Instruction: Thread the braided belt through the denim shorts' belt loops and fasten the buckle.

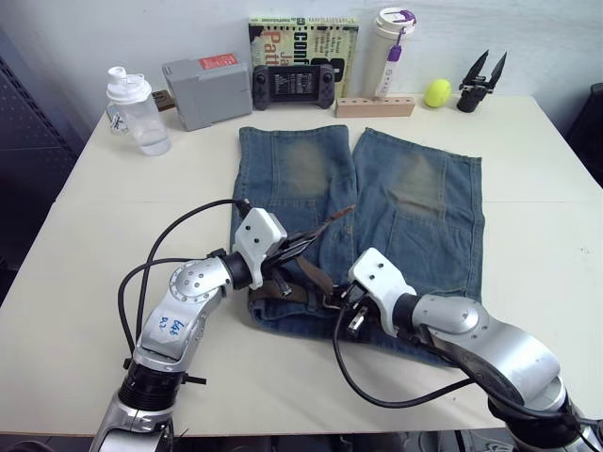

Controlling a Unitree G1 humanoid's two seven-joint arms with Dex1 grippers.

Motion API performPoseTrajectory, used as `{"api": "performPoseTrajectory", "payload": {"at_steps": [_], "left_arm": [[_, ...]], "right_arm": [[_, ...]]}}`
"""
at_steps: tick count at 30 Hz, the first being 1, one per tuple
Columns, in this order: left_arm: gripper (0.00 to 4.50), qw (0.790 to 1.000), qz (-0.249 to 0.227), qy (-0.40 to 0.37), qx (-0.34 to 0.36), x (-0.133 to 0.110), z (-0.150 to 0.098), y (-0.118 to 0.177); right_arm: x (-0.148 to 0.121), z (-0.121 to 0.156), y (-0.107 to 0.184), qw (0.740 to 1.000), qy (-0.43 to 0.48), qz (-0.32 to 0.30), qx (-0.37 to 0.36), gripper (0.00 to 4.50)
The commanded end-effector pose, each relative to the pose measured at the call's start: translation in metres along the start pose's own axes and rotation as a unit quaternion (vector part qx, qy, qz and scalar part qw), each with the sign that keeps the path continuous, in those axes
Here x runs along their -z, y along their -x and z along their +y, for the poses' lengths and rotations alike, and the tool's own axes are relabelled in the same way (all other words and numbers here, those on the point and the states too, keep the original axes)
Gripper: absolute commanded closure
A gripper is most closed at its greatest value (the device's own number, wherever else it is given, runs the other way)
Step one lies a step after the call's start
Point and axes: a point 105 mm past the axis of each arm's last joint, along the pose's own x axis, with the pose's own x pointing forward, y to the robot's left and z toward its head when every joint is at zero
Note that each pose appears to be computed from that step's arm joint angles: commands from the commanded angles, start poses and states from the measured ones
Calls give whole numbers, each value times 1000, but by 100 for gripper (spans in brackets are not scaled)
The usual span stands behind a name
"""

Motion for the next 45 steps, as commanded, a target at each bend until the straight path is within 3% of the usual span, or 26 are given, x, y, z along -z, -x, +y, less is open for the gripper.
{"api": "performPoseTrajectory", "payload": {"at_steps": [1, 5, 9, 15, 28, 45], "left_arm": [[450, 999, -11, -31, -9, -10, 5, 2], [450, 997, 4, -71, -7, -7, 8, 7], [450, 994, 8, -106, 5, -6, 5, 12], [450, 994, 3, -109, 21, -1, -5, 15], [450, 994, -3, -112, 9, -3, -5, 16], [450, 994, -6, -112, 7, -4, -7, 16]], "right_arm": [[15, 16, -3, 999, 5, 35, -41, 444], [7, 4, 1, 1000, 9, 20, -17, 444], [-11, -21, 24, 1000, -12, -23, -6, 444], [-21, -30, 45, 995, -35, -41, -78, 444], [-23, -20, 19, 986, -20, -23, -167, 444], [-12, -21, -1, 985, 1, -2, -172, 444]]}}
